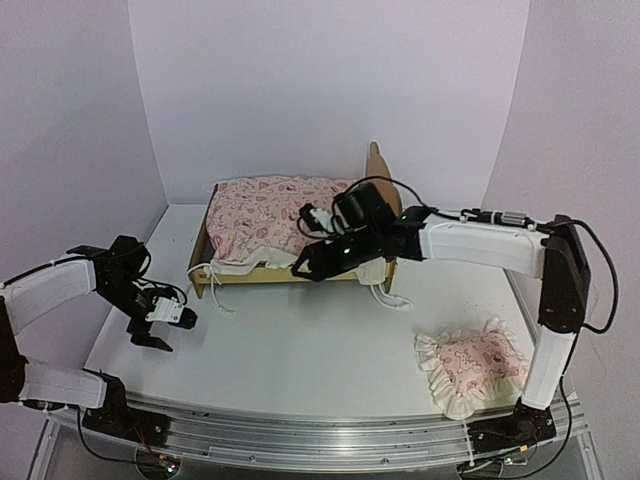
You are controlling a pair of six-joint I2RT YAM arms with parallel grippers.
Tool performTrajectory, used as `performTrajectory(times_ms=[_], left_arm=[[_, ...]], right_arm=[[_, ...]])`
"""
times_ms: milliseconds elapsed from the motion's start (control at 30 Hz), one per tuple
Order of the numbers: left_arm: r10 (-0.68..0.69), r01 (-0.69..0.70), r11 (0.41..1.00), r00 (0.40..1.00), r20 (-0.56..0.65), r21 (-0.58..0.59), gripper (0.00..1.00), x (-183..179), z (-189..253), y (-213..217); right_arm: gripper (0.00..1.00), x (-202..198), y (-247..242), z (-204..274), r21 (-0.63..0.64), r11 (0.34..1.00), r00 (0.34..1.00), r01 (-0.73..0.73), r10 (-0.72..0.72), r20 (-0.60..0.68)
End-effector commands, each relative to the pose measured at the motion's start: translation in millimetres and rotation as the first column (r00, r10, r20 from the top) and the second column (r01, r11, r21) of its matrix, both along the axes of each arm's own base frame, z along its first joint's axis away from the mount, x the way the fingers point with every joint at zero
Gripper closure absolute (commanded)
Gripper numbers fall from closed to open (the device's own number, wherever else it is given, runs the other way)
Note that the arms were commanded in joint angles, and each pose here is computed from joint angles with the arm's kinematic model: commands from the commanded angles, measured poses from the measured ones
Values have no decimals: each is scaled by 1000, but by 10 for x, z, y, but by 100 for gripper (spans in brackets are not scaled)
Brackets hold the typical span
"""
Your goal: Set up the pet bed
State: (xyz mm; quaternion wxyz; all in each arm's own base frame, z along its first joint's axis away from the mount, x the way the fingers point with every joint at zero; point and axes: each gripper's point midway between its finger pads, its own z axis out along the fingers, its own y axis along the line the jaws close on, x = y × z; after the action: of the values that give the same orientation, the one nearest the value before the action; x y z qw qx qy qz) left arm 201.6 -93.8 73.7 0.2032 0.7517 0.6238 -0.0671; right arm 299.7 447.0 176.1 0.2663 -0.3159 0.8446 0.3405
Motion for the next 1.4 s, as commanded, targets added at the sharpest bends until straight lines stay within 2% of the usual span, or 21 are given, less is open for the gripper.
performTrajectory(times_ms=[0, 167, 367, 533, 733, 833, 967, 1100, 1167, 1300, 1367], left_arm=[[57, -73, 977, 995, -85, -202, 14, 74, 540, -630], [85, -147, 924, 979, -186, -352, 18, 473, 1009, -1397], [116, -152, 884, 987, -108, -442, 20, 1146, 1294, -2235], [124, -126, 882, 992, -35, -454, 20, 1520, 1239, -2795], [103, -69, 904, 993, 59, -422, 20, 1723, 849, -3196], [89, -46, 892, 993, 75, -450, 21, 1819, 833, -3384], [105, -69, 897, 993, 59, -437, 30, 1956, 717, -3517], [92, -69, 921, 995, 41, -384, 36, 1903, 429, -3447], [82, -68, 926, 996, 24, -371, 44, 1837, 345, -3402], [101, -104, 931, 995, -29, -349, 60, 1728, 253, -3298], [108, -120, 937, 993, -55, -329, 71, 1663, 211, -3239]], right_arm=[[56, 171, -790, 351, -101, 969, 971, 227, -233, -60], [60, 369, -1569, 466, -168, 887, 891, 430, -447, -78], [58, 557, -2050, 396, -205, 818, 822, 538, -562, -88], [47, 866, -2013, 495, -189, 813, 822, 551, -568, -44], [53, 1227, -2047, 356, -238, 755, 782, 611, -623, 30], [54, 1257, -2028, 292, -254, 761, 792, 597, -609, 36], [53, 1149, -2040, 231, -269, 778, 811, 568, -585, 20], [53, 993, -2132, 201, -279, 771, 803, 573, -595, 5], [54, 885, -2124, 154, -283, 791, 821, 542, -570, -21], [58, 553, -2033, 148, -253, 874, 889, 416, -449, -89], [62, 362, -2073, 173, -239, 894, 909, 378, -408, -88]])
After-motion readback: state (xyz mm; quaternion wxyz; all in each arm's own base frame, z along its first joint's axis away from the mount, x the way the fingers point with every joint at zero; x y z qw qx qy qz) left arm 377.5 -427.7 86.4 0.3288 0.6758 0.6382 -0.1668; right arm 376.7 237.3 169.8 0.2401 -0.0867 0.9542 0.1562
